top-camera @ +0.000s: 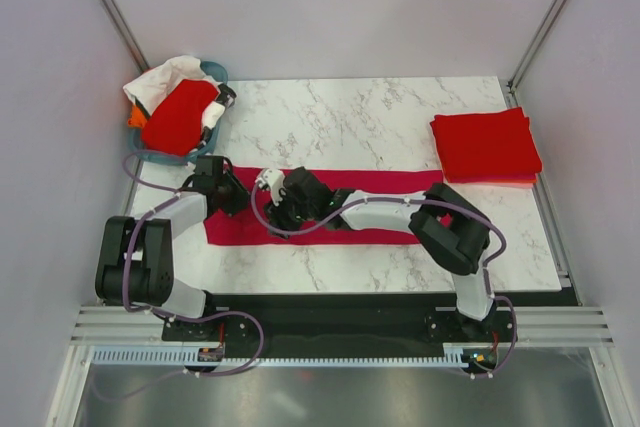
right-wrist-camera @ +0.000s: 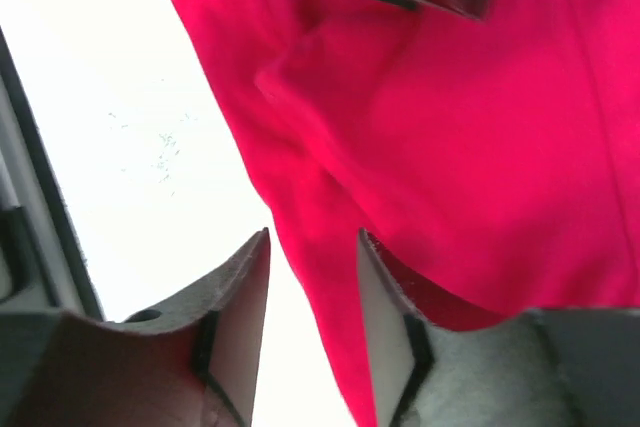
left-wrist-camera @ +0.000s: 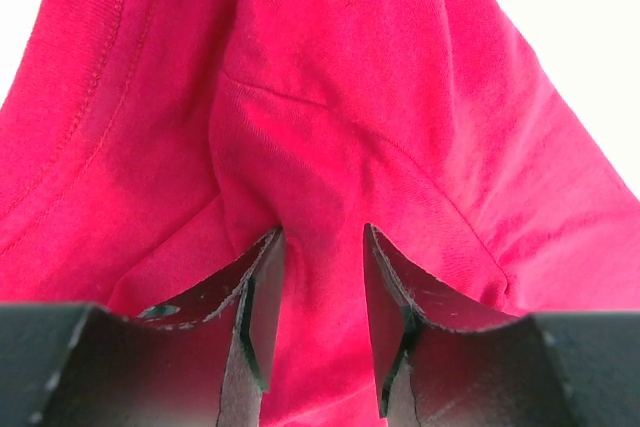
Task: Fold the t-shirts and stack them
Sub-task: Fold the tshirt
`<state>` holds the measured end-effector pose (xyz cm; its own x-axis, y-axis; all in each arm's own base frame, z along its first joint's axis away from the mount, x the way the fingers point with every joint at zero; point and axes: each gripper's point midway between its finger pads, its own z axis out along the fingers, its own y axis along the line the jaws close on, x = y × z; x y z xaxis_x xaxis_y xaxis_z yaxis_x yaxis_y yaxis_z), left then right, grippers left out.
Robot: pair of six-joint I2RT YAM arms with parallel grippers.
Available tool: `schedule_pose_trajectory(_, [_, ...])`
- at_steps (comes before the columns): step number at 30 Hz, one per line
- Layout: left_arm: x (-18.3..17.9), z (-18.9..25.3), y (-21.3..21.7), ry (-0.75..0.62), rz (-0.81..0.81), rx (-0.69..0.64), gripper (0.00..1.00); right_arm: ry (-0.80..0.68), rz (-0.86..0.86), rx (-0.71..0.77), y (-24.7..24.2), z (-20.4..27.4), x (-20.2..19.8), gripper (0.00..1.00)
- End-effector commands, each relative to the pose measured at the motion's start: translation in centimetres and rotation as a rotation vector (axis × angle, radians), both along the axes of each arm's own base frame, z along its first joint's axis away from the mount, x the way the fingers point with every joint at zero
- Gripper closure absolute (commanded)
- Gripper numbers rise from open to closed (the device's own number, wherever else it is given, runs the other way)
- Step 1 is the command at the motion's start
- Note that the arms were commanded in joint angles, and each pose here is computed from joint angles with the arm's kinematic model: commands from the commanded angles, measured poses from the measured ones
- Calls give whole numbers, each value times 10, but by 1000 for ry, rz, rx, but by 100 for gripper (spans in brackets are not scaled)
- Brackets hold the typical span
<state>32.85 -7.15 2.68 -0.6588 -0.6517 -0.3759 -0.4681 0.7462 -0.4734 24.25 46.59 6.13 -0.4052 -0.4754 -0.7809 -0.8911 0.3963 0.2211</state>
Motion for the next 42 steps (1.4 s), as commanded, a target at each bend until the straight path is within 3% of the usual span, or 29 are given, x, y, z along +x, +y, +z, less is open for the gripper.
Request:
schedule_pose_trajectory(1, [-3,9,4,-22,-22,43,55,87,-150,103,-21,37,20,55])
schedule_pose_trajectory(2, [-2,13,4,-39,-25,45,55,112,-195,106,-27,38,25,59])
schedule_pose_trajectory(6, [-1,38,6,-127,-8,57,52,264,-385,124,-55,34,37,57])
schedule_pose_trajectory(13, [-23,57,-1,-176,-5,-8,48,356,-522,108,-79,20,51,57])
schedule_pose_trajectory(20, [-52,52,3,-138,13,-9,45,410,-511,99,-71,0,55,60])
schedule_pose_trajectory(30, [-70,31,-4,-92,-32,-37,52,453,-488,106,-64,-18,52,64])
schedule_pose_trajectory(36, [-77,25,-2,-85,-32,-22,57,472,-482,141,-60,-17,52,88])
schedule_pose_trajectory(42, [-82,19,-1,-75,-38,-19,61,516,-469,159,-58,-21,51,93])
